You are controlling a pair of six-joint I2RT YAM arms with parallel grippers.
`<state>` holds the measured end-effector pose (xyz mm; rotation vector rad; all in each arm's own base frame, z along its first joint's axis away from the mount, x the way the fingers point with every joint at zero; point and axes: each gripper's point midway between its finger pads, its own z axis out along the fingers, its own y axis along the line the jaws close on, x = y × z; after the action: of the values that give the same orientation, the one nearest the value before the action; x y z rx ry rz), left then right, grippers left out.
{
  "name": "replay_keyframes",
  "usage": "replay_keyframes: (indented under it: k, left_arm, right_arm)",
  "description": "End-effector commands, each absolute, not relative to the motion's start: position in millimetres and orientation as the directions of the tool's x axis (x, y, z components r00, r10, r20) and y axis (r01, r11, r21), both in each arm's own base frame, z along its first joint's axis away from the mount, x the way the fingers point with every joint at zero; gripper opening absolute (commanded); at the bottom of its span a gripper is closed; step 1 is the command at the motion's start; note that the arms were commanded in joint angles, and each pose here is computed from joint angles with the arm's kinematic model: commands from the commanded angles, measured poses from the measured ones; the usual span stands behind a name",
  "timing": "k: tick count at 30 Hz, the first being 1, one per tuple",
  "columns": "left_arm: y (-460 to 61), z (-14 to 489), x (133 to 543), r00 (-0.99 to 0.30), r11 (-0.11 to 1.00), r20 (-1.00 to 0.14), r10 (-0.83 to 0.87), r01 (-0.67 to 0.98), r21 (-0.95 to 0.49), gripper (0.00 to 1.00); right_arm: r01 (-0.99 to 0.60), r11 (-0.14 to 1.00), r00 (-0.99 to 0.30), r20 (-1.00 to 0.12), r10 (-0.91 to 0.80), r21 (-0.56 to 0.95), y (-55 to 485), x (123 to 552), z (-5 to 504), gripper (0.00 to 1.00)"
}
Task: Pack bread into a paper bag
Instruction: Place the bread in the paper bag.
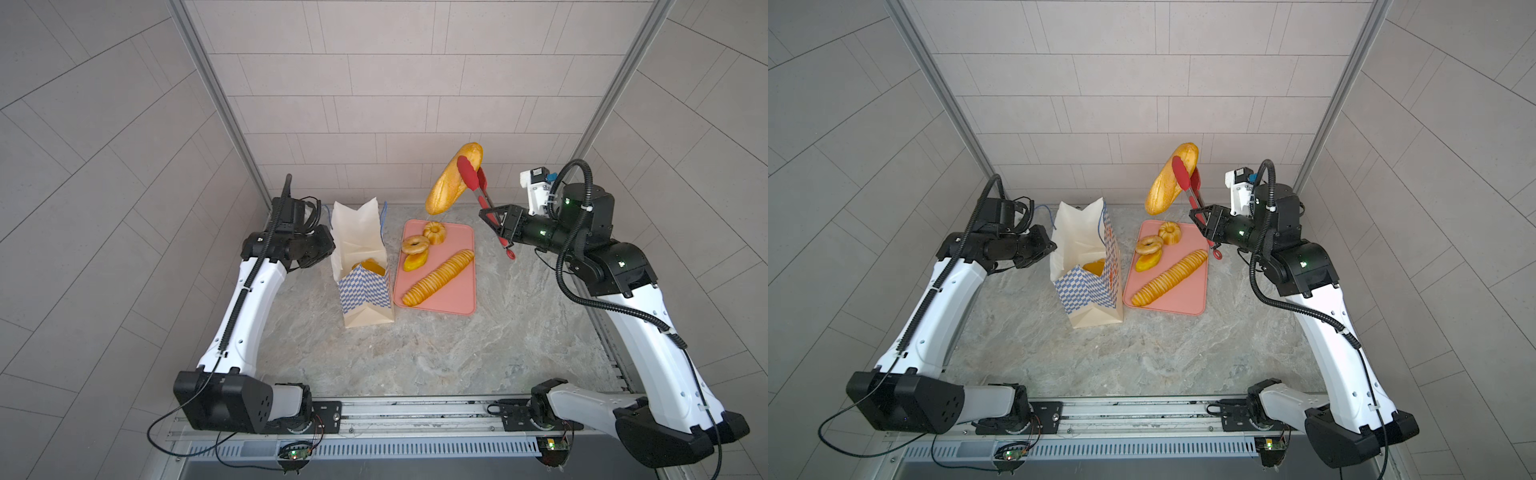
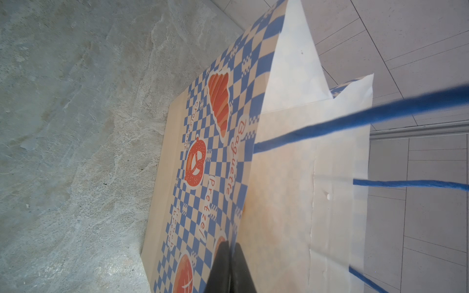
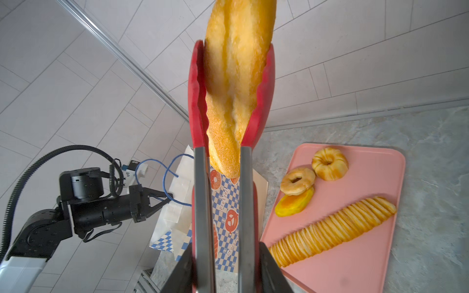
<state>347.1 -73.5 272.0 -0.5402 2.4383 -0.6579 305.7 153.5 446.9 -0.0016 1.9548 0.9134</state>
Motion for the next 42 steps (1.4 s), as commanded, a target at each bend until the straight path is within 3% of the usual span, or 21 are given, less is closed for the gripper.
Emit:
replay_keyframes:
  k: [1, 16, 42]
  left_arm:
    - [-76.1, 270.1, 346.4, -0.776, 0.798, -0.39, -0.496, -0.23, -0.556, 0.0]
    - [-78.3, 272.2, 348.7, -0.775, 0.792, -0.389, -0.498, -0.223, -0.569, 0.0]
    - [-79.4, 273.5, 345.6, -0.776, 0.787, -0.386, -0.499, -0.22, -0.576, 0.0]
  right_arm:
    - [-0.477, 0.653, -0.449, -0.802, 0.394, 0.588, 165.5, 298.7, 497.2, 0.36]
    - [-0.602, 0.579, -0.464, -0.83, 0.308, 0.551, 236.4, 282.7, 515.2, 0.38]
    - [-0.62, 0.722, -0.479, -0.877, -0.041, 0.305, 298.9, 269.6, 455.2, 0.38]
